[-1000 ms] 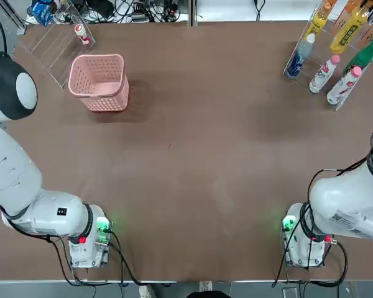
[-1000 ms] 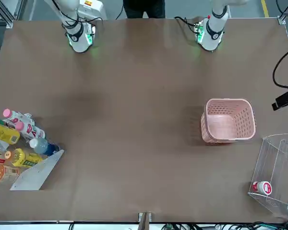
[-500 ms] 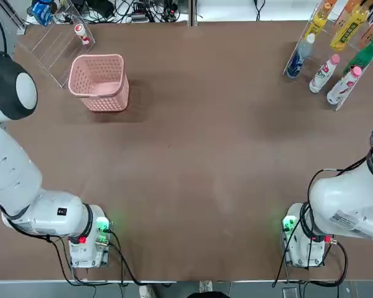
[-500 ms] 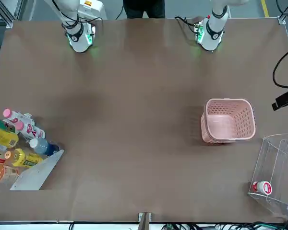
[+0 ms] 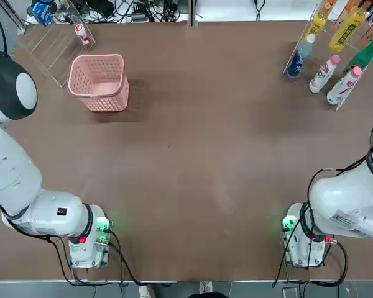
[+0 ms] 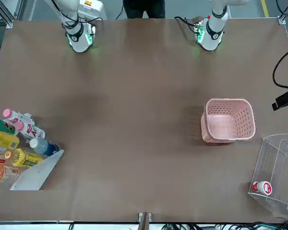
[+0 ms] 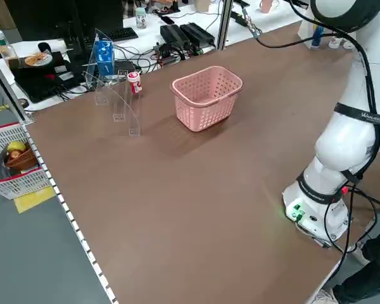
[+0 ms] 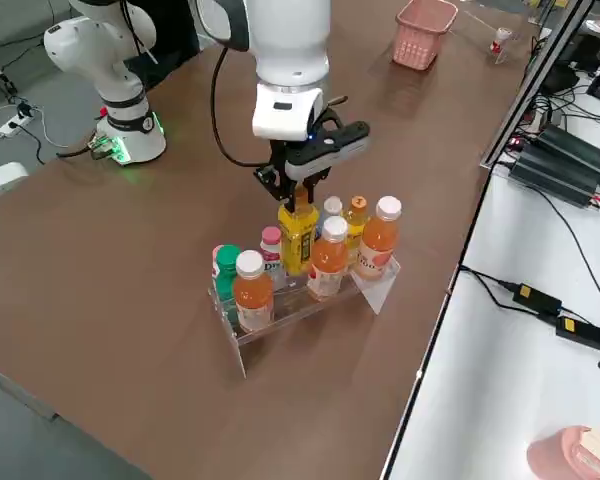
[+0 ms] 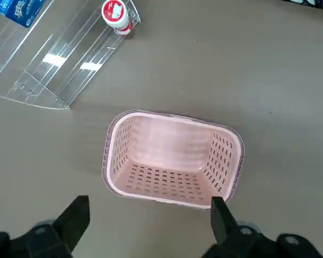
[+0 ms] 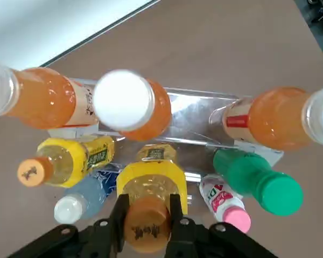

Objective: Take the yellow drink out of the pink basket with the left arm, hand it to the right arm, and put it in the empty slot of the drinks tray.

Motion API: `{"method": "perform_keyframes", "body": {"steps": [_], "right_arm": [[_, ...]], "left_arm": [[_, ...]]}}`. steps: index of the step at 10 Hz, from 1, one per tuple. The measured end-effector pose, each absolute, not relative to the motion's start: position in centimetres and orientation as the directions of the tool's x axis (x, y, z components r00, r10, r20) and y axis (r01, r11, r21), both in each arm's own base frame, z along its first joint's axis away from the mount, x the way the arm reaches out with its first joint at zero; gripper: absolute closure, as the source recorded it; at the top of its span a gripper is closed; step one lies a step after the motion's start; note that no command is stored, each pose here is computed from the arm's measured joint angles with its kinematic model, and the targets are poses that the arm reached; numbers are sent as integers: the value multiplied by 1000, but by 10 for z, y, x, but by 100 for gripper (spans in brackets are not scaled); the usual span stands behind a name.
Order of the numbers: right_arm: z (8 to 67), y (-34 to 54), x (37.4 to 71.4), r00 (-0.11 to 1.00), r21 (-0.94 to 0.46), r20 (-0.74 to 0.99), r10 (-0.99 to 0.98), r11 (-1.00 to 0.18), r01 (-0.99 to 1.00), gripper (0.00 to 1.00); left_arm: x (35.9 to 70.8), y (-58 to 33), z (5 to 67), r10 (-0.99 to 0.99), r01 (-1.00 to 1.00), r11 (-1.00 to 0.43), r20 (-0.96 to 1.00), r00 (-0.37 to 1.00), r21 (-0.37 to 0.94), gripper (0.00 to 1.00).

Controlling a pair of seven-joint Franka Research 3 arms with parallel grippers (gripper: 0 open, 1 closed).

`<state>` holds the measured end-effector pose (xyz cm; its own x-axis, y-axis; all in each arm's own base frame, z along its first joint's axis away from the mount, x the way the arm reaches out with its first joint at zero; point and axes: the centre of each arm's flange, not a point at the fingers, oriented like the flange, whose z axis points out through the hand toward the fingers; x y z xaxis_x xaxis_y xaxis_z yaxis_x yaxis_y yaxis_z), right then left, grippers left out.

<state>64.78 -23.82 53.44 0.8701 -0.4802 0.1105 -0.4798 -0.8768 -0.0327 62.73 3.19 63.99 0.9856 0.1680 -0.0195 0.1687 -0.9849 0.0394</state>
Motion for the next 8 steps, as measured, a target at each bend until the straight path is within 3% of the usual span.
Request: {"method": "perform_keyframes", "body": {"steps": [8], "right_arm": [[485, -241, 654, 870, -31, 117, -478, -878, -478, 66]], "left_arm": [[627, 32, 640, 168, 169, -985, -19, 986, 39, 0]]}}
